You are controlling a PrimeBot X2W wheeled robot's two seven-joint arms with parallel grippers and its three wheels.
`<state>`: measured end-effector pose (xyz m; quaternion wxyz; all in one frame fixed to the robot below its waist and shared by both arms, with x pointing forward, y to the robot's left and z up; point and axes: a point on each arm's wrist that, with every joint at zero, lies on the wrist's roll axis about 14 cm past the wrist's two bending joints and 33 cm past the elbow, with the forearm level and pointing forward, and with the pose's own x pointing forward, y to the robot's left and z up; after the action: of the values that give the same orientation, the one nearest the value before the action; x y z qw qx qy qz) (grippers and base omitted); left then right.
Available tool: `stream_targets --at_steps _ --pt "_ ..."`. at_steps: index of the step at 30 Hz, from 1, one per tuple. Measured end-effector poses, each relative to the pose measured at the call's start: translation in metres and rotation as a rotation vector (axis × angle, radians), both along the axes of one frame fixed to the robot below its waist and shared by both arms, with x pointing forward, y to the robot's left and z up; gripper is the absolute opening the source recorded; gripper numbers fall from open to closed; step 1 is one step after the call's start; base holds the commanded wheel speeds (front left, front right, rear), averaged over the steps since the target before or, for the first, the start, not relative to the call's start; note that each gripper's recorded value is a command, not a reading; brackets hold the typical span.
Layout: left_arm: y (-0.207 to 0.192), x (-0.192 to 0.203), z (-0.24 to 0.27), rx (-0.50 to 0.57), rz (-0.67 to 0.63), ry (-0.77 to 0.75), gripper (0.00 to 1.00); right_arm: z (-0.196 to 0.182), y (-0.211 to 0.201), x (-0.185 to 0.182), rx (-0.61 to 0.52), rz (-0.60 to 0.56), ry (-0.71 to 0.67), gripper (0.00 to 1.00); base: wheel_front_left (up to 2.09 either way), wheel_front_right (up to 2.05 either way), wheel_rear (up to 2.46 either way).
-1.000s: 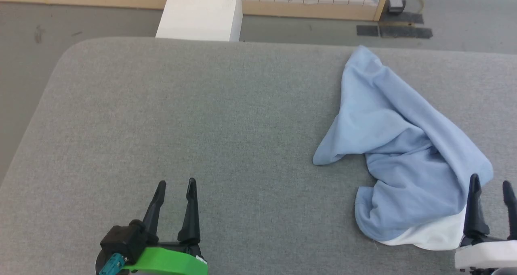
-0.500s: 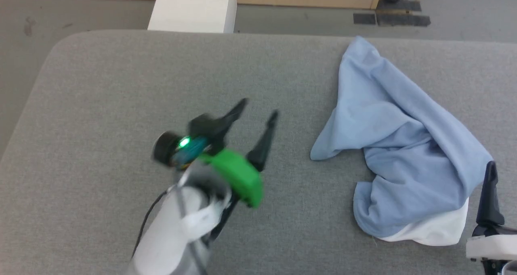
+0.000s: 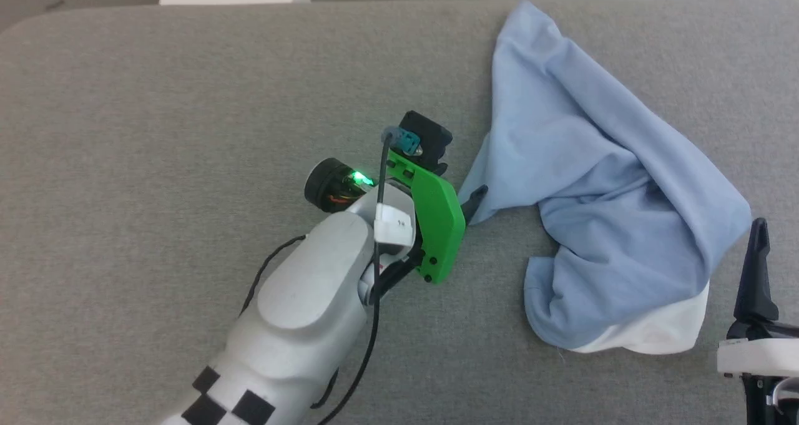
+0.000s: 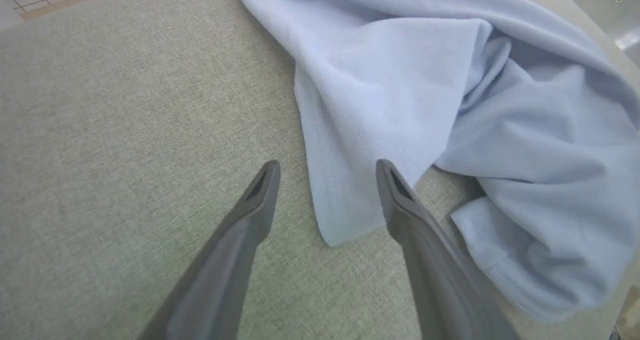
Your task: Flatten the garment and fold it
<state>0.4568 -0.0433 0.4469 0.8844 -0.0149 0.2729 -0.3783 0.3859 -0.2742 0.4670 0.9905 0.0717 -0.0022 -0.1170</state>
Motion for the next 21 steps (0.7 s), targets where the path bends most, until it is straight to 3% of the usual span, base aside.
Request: stream_targets --at_steps 12,14,21 --pt "-0.018 -0.001 -0.069 0.101 -0.084 0.14 1.0 -0.018 -0.016 0.0 -0.004 -0.05 0.053 1.0 0.0 0.0 0.0" --pt "-0.021 -0.003 -0.073 0.113 -0.107 0.145 0.0 -0.019 -0.018 -0.002 -0.007 -0.057 0.058 1.0 0.0 0.0 0.0" --pt "-0.028 -0.02 -0.069 0.068 -0.123 0.201 0.0 -0.01 -0.019 -0.002 -0.017 -0.058 0.035 1.0 0.0 0.0 0.0"
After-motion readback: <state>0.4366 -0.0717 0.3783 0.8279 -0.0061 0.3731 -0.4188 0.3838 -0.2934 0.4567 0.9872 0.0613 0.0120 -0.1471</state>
